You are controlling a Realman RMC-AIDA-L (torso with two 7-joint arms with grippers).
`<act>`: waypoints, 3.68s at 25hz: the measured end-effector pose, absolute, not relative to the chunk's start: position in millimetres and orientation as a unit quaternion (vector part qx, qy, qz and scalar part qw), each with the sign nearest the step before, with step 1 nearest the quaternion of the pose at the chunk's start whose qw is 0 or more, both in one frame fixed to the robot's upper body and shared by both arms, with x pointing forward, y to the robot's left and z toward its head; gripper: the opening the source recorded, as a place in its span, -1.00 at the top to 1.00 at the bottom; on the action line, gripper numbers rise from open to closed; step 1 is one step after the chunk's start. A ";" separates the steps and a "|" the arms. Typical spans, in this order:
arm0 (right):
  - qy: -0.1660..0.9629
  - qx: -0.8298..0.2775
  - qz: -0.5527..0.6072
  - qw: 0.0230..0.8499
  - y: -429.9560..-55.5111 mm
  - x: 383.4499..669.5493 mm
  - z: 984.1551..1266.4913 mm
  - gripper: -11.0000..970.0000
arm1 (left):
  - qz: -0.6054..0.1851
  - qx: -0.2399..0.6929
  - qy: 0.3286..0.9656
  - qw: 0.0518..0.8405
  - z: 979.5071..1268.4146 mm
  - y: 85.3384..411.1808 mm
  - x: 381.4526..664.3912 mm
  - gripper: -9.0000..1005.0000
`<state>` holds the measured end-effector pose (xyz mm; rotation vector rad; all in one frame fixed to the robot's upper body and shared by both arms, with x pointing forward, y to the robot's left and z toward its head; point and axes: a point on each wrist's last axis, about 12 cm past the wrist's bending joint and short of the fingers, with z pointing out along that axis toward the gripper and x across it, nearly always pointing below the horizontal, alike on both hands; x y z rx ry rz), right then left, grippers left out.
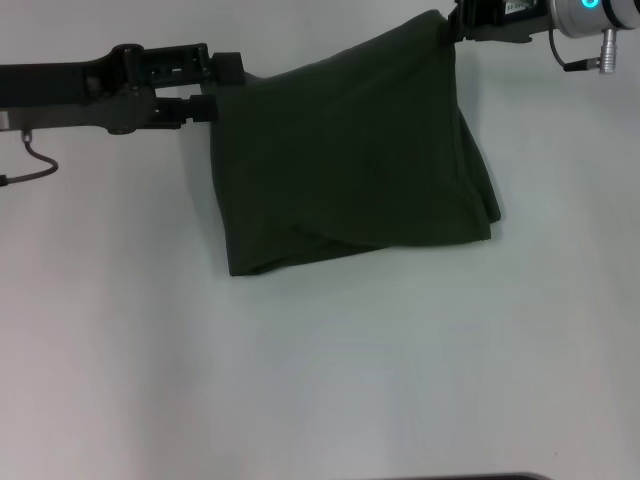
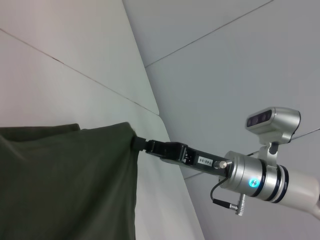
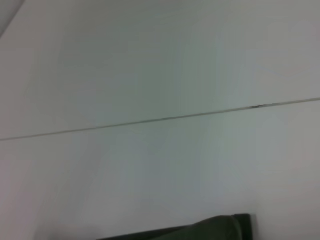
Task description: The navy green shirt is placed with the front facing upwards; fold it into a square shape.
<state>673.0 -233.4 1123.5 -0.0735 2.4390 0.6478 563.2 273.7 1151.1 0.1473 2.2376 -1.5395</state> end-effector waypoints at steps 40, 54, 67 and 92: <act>0.904 0.098 0.329 0.256 -243.6 660.6 1104.2 0.17 | -0.560 0.057 0.799 0.211 1148.1 266.4 563.7 -0.74; 0.891 0.048 0.342 0.296 -220.0 664.4 1107.8 0.33 | -0.560 0.060 0.799 0.212 1146.9 265.7 563.0 -0.74; 0.891 0.043 0.346 0.290 -229.9 663.6 1112.5 0.92 | -0.560 0.056 0.799 0.214 1146.1 267.9 562.1 -0.74; 0.901 -0.008 0.243 0.358 -236.4 673.6 1115.2 0.90 | -0.565 0.055 0.796 0.211 1145.8 266.3 560.9 -0.74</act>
